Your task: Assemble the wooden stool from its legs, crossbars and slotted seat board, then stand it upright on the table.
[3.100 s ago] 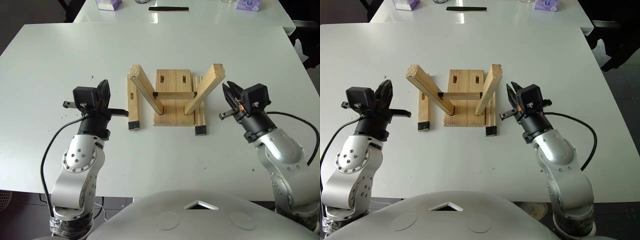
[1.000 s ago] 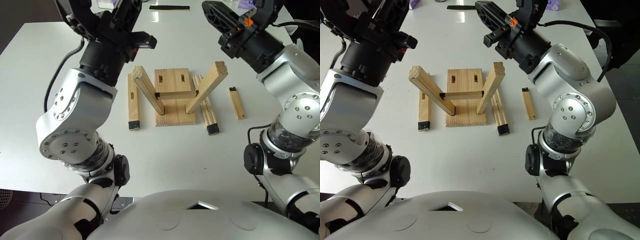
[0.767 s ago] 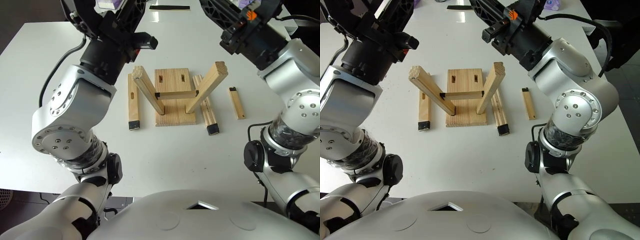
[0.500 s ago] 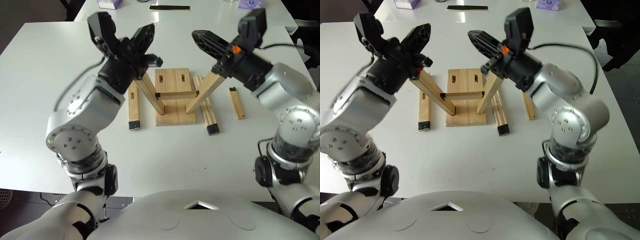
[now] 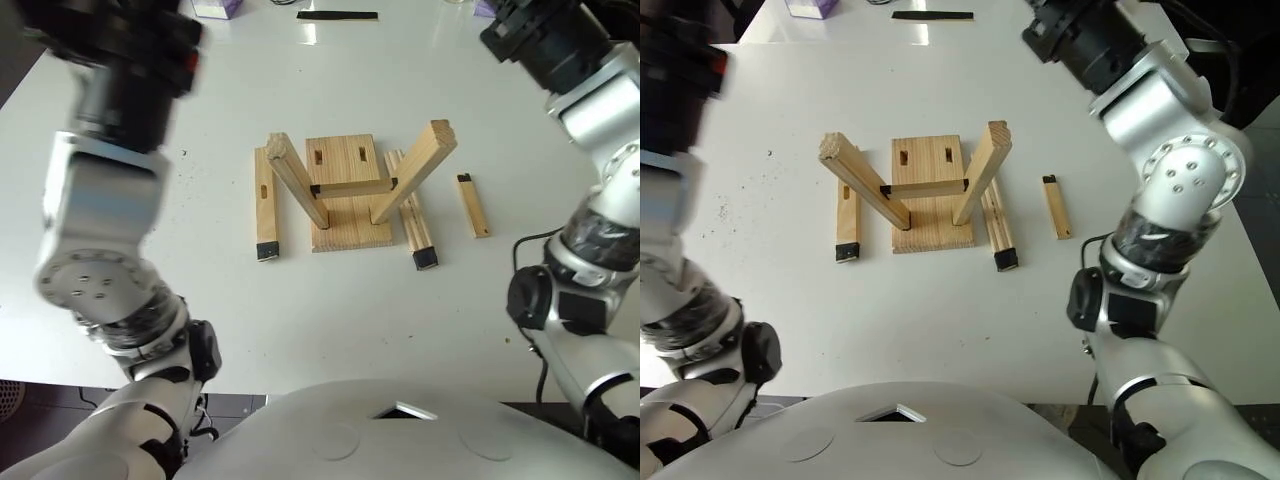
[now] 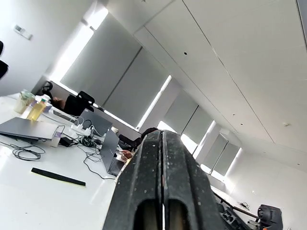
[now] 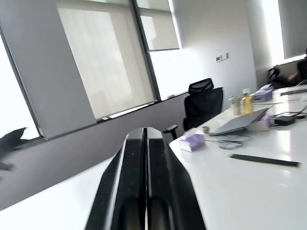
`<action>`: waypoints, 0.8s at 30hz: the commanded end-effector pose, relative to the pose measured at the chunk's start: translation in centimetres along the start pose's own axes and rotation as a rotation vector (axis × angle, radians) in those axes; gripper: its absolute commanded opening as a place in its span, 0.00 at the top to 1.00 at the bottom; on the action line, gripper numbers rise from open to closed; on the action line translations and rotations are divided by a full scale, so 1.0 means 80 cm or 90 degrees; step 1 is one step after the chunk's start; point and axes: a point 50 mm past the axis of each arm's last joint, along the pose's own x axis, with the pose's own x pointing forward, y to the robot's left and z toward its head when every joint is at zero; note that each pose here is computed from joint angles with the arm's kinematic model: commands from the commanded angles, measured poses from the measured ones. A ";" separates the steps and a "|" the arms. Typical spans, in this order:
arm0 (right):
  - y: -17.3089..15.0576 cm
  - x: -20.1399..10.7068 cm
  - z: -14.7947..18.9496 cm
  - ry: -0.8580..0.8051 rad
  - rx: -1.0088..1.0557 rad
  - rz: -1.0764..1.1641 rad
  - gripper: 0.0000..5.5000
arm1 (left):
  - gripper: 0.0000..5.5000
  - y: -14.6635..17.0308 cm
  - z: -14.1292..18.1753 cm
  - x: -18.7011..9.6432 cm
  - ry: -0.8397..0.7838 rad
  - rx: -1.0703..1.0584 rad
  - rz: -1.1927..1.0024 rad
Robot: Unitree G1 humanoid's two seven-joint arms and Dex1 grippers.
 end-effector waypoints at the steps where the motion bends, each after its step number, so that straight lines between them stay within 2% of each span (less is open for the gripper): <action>1: -0.031 -0.035 -0.122 0.284 -0.150 0.050 1.00 | 1.00 0.074 -0.063 -0.079 0.292 0.094 0.079; 3: -0.026 -0.049 -0.159 0.361 -0.199 0.140 1.00 | 1.00 0.084 -0.107 -0.131 0.491 0.162 0.063; 5: -0.015 -0.054 -0.173 0.376 -0.203 0.218 1.00 | 1.00 0.067 -0.137 -0.165 0.613 0.172 -0.011; 10: 0.005 -0.047 -0.177 0.344 -0.200 0.308 1.00 | 1.00 0.051 -0.161 -0.176 0.623 0.158 -0.080; 15: 0.032 -0.043 -0.189 0.349 -0.189 0.398 1.00 | 1.00 0.047 -0.177 -0.156 0.592 0.180 -0.100; 24: 0.068 -0.043 -0.216 0.372 -0.194 0.460 1.00 | 1.00 0.112 -0.171 -0.161 0.650 0.334 -0.003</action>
